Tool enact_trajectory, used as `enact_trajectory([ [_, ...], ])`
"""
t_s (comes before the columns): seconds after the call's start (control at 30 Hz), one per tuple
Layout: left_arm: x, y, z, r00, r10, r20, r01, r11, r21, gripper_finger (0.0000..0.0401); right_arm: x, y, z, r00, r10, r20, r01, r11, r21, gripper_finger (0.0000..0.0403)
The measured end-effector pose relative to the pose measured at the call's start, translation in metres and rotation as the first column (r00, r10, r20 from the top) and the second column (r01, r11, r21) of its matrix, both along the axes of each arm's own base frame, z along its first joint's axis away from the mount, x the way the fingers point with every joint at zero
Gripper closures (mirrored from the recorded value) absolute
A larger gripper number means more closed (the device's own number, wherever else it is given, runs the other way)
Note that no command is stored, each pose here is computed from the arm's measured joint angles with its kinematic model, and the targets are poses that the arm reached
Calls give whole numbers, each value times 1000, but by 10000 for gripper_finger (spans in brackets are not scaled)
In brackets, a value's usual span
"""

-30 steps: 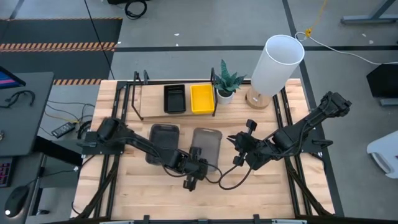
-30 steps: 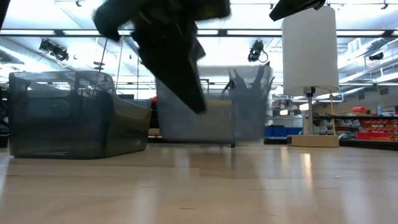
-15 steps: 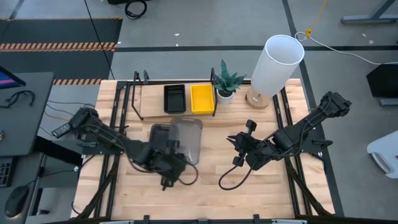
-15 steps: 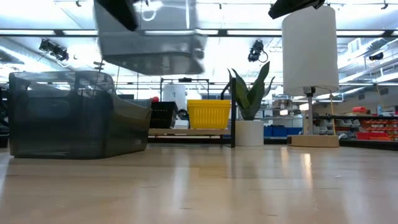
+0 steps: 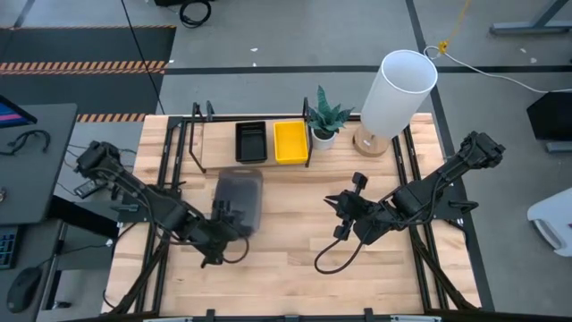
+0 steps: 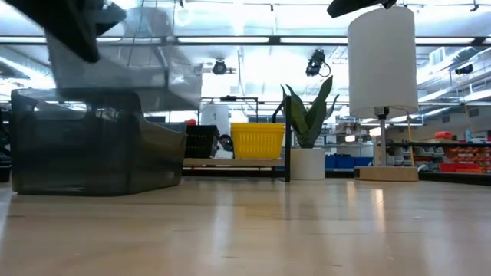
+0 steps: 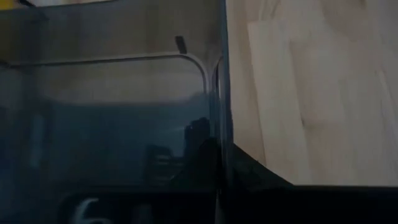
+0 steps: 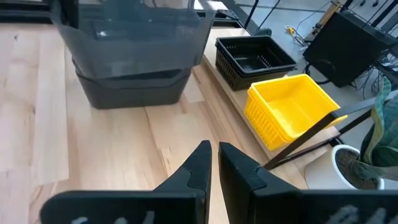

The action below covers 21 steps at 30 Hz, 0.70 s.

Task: Stack baskets on shelf by color
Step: Stack the bottom black bin on top of the top black bins

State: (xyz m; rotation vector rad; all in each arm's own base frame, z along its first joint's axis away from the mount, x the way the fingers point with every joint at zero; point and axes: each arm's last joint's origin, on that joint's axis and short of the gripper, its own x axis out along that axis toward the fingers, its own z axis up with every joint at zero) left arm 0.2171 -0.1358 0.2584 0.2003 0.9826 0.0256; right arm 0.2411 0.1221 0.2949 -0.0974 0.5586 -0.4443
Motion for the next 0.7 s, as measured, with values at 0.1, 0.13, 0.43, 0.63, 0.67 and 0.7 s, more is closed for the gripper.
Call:
enact_trajectory([
  [0.1, -10, 5, -9, 1000, 15, 1, -15, 999, -35, 396, 0, 0, 0, 1000, 2, 2, -2, 1000, -1, 367],
  [0.13, -14, 7, -11, 1000, 21, 4, -20, 999, -45, 396, 0, 0, 0, 1000, 2, 2, -2, 1000, -1, 367],
  [0.43, -28, 5, -20, 999, -21, -43, 15, 993, -121, 394, 0, 0, 0, 1000, 2, 2, -2, 1000, 0, 367],
  [0.63, -27, 6, -20, 999, 36, -23, -38, 991, -126, 333, 0, 0, 0, 1000, 7, -1, -7, 1000, 5, 367],
  [0.67, -27, 6, -20, 999, 38, -23, -41, 991, -127, 319, 0, 0, 0, 1000, 7, -1, -7, 1000, 5, 367],
  [0.7, -27, 6, -20, 999, 42, -23, -45, 991, -129, 303, 0, 0, 0, 1000, 8, -1, -8, 1000, 5, 367],
])
